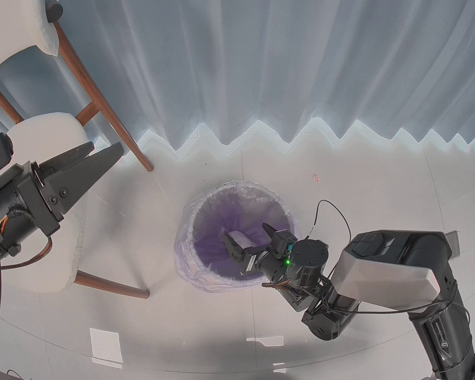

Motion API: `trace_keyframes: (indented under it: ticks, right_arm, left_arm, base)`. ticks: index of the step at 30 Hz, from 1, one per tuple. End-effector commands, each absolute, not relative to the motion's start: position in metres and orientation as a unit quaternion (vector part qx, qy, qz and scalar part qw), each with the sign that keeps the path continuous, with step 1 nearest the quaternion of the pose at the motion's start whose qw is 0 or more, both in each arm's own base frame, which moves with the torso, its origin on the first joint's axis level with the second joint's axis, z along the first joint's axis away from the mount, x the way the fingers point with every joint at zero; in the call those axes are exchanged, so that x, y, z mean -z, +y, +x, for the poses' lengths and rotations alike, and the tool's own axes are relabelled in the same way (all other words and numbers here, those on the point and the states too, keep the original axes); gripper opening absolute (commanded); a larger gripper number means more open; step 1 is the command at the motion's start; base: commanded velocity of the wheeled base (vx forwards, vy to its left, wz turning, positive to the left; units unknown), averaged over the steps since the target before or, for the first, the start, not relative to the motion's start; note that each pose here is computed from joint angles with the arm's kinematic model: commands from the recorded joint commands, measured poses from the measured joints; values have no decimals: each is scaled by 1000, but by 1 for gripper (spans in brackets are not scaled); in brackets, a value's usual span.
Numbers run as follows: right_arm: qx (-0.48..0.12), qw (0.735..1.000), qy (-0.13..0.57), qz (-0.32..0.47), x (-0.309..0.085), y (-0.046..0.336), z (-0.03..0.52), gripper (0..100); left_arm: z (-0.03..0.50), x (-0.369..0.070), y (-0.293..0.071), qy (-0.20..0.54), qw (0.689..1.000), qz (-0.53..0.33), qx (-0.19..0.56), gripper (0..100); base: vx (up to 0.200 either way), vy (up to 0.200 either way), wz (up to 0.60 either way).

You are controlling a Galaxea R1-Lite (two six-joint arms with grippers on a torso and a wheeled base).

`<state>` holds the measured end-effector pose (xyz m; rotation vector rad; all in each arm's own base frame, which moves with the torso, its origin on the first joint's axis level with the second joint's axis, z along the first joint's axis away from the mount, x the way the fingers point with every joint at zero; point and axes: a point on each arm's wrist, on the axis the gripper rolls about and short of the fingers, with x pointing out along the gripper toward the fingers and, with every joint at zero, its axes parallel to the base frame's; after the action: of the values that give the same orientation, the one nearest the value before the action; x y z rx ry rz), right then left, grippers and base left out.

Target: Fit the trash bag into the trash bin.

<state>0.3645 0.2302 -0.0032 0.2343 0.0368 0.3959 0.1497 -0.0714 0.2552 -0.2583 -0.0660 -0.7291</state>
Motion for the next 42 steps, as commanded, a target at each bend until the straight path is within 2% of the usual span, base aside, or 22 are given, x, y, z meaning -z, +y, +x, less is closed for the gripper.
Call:
trace_keyframes:
  ticks: [1,6,11,12,15,18,21,25,29,30,31,32,36,41,42]
  right_arm:
    - [-208,970,-12,130,-21,243,355,100]
    - [-212,966,-39,144,-53,249,342,100]
    - [-219,959,-77,162,-101,239,324,100]
    - [-221,955,-98,171,-126,231,314,100]
    - [-222,949,-136,179,-165,214,293,100]
    - [-220,946,-166,173,-190,200,277,100]
    - [-199,948,-207,134,-222,176,253,100]
    - [-173,965,-170,99,-240,145,219,100]
    - [-140,981,-106,83,-242,109,187,100]
    - [-116,987,-80,75,-239,90,175,100]
    - [-116,987,-80,75,-239,90,175,100]
    - [-78,993,-57,63,-239,64,154,100]
    - [-34,997,-46,57,-233,35,114,100]
    - [-4,998,-16,64,-200,18,83,100]
    - [0,998,-4,69,-173,12,65,100]
  left_arm:
    - [150,-255,-72,-32,926,-126,355,100]
    - [150,-255,-71,-32,926,-125,355,100]
    - [150,-254,-71,-34,928,-116,353,100]
    - [151,-252,-69,-37,934,-98,342,100]
    - [153,-249,-66,-39,944,-78,319,100]
    - [154,-248,-65,-39,950,-76,300,100]
    - [156,-246,-63,-39,959,-68,272,100]
    - [155,-248,-60,-49,972,-65,221,100]
    - [147,-248,-51,-60,983,-68,161,100]
    - [143,-249,-42,-70,986,-69,134,100]
    - [143,-249,-42,-70,986,-69,134,100]
    - [134,-246,-25,-74,991,-65,86,100]
    - [106,-240,-8,-95,993,-60,36,100]
    - [71,-213,-6,-99,992,-60,55,100]
    - [52,-187,-6,-89,991,-57,85,100]
  base:
    - [0,0,0]
    - [0,0,0]
    - [0,0,0]
    - [0,0,0]
    - [0,0,0]
    - [0,0,0]
    - [0,0,0]
    - [0,0,0]
    - [0,0,0]
    - [0,0,0]
    - [0,0,0]
    - [0,0,0]
    - [0,0,0]
    - [0,0,0]
    - [0,0,0]
